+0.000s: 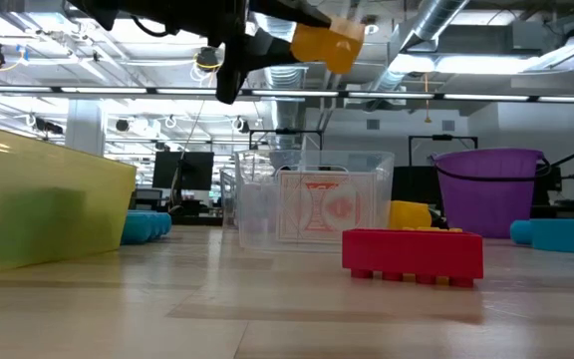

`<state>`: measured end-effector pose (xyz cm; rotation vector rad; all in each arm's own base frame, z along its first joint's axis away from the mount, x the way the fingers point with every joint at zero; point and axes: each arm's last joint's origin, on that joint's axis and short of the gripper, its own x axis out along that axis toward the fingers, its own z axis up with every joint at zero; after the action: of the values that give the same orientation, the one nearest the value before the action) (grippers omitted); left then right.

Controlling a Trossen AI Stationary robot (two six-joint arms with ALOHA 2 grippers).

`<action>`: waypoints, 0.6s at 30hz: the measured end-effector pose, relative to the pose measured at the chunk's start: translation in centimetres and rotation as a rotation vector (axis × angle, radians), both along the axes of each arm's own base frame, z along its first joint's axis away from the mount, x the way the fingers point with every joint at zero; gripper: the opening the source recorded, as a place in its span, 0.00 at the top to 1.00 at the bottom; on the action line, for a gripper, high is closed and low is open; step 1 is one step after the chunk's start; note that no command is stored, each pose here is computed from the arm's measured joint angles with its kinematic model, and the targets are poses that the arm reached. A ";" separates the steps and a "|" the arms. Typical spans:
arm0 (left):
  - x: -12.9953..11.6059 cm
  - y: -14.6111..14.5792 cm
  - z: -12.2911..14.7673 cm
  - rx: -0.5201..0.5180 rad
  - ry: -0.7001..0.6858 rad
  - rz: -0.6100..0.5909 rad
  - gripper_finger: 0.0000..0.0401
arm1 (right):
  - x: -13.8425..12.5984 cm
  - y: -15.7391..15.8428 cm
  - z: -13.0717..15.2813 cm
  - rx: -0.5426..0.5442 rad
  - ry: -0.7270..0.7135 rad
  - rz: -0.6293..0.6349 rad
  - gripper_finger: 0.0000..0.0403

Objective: Pick & Place Toys
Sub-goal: Put the yellow game piece into the yellow bin

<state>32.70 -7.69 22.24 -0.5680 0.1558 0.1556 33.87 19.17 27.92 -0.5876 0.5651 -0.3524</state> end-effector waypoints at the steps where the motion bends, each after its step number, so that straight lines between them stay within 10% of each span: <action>1: 0.0 0.0 -0.1 0.002 0.006 0.000 0.68 | -0.2 0.4 0.4 0.002 0.002 0.007 0.09; 18: 0.0 -0.2 -0.3 0.039 0.046 -0.233 0.68 | -7.3 2.7 2.4 -0.002 0.103 -0.147 0.08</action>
<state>32.74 -7.86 21.90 -0.5034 0.2611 -0.0546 26.56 21.88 30.36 -0.5697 0.7093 -0.4628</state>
